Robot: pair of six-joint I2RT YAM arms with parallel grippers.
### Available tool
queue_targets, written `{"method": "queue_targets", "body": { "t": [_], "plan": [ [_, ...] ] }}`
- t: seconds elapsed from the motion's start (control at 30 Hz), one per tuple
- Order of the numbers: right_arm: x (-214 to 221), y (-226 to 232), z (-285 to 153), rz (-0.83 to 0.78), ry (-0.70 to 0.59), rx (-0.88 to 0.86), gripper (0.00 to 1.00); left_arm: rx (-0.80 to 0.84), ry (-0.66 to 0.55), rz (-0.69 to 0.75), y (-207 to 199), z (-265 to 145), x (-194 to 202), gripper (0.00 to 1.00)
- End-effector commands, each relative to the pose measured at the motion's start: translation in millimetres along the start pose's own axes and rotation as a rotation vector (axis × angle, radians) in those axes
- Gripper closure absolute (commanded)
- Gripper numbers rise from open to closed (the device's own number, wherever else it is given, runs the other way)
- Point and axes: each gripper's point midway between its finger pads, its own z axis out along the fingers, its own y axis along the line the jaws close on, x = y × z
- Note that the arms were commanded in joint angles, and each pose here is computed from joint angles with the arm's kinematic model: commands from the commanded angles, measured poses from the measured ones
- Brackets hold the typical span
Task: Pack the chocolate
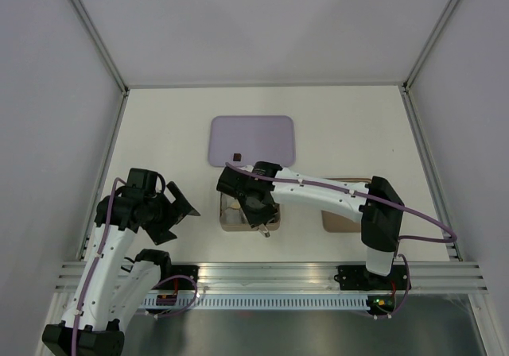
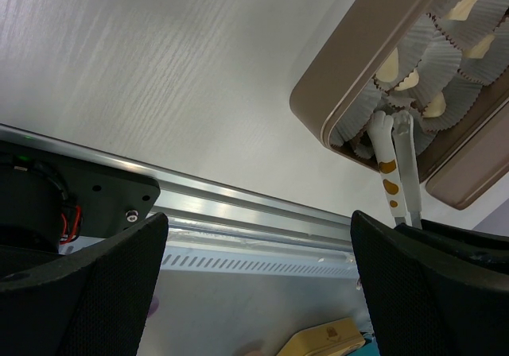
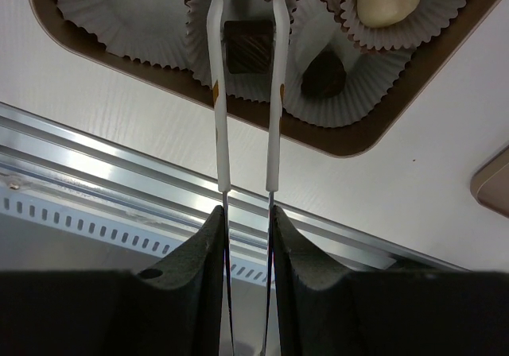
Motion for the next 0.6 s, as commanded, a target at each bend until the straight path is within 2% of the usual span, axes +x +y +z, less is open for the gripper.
{"method": "queue_targets", "body": {
  "t": [0.0,0.2,0.33,0.57],
  "plan": [
    [6.1,2.1,-2.0,0.014,0.0,0.002,0.9,0.012,0.041,-0.013,-0.6,-2.8,9.8,0.0],
    [2.7,9.1,-5.3,0.013,-0.016,-0.012,0.84,0.014,0.039,-0.014,-0.7,-3.2,9.8,0.0],
    [0.3,10.3,-8.4,0.019,-0.023,-0.015,0.74,0.016,0.038,-0.016,-0.9,-3.3,9.8,0.0],
    [-4.7,9.3,-16.2,0.032,-0.042,-0.01,0.63,0.016,0.038,-0.019,-0.8,-3.5,10.0,0.0]
  ]
}}
